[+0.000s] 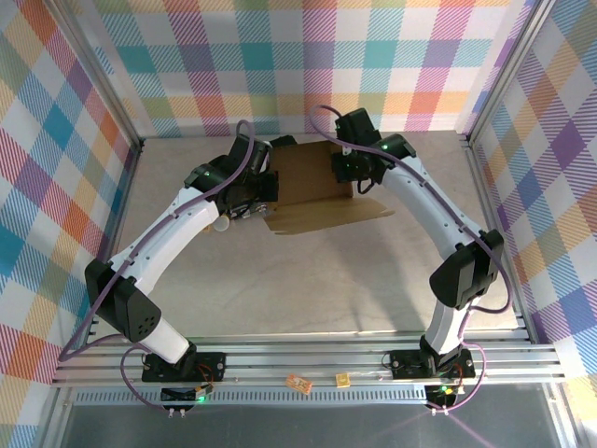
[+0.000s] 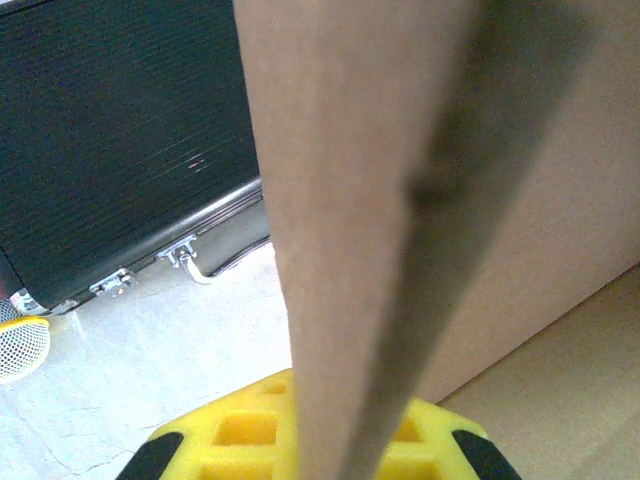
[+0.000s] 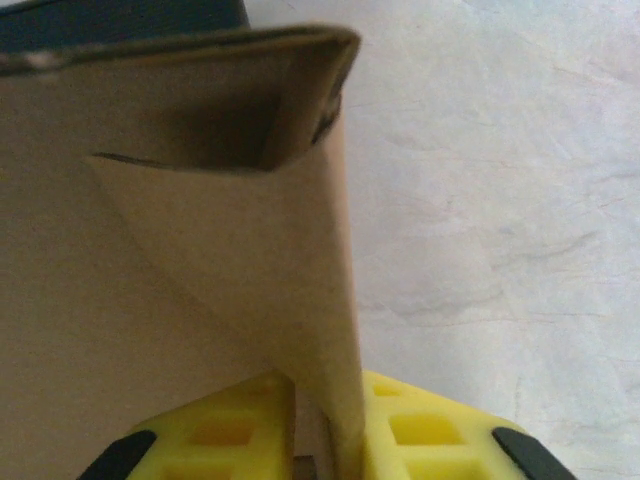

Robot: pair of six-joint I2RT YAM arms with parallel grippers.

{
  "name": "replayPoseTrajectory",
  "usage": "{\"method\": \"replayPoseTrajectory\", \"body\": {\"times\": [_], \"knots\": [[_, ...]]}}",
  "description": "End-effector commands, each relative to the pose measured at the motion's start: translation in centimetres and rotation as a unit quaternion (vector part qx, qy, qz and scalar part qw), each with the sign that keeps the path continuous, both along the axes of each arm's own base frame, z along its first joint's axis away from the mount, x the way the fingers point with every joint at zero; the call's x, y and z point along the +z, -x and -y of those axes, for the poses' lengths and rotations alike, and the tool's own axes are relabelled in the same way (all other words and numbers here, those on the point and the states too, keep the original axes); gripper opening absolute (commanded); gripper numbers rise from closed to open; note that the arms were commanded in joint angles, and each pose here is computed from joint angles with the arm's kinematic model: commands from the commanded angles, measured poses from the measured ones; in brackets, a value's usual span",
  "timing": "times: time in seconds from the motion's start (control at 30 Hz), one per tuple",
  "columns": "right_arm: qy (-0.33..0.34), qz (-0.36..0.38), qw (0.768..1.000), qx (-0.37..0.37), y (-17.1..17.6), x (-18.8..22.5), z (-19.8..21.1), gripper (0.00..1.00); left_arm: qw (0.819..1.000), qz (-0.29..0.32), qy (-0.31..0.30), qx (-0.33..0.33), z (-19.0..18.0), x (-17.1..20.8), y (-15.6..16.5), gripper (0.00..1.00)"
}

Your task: Fold the paper box

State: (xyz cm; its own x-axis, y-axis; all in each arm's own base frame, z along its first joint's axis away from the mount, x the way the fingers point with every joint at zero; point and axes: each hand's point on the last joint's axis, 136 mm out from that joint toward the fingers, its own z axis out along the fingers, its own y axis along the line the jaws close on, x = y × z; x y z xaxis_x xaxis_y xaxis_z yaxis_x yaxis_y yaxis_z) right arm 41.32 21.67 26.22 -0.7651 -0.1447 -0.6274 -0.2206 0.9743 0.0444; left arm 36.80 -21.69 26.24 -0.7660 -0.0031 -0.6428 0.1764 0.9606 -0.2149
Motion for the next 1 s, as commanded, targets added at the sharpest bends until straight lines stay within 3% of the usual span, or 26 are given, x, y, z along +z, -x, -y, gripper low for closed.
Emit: {"method": "replayPoseTrajectory", "body": {"times": [0.0, 0.33, 0.4, 0.53, 0.63, 0.97], "knots": [[-0.057, 0.026, 0.997, 0.034, -0.6, 1.9, -2.1, 0.24, 0.995, 0.026, 0.06, -0.076, 3.6, 3.3, 1.4, 0.0], [-0.045, 0.036, 0.998, 0.039, -2.2, 1.8, -2.2, 0.27, 0.995, 0.025, 0.061, -0.076, 3.4, 3.4, 1.6, 0.0], [-0.041, 0.036, 0.998, 0.036, -2.5, 1.5, -2.2, 0.17, 0.995, 0.025, 0.061, -0.075, 3.4, 3.4, 1.6, 0.0], [-0.034, 0.041, 0.998, 0.022, -3.0, 1.3, -1.8, 0.14, 0.995, 0.025, 0.061, -0.076, 3.4, 3.5, 1.7, 0.0], [-0.02, 0.046, 0.999, 0.002, -3.3, 1.1, -1.1, 0.01, 0.995, 0.025, 0.06, -0.075, 3.3, 3.4, 1.7, 0.0], [0.152, 0.084, 0.981, -0.085, -2.6, 1.8, 1.5, 0.0, 0.996, 0.025, 0.055, -0.071, 3.3, 3.3, 1.4, 0.0]]}}
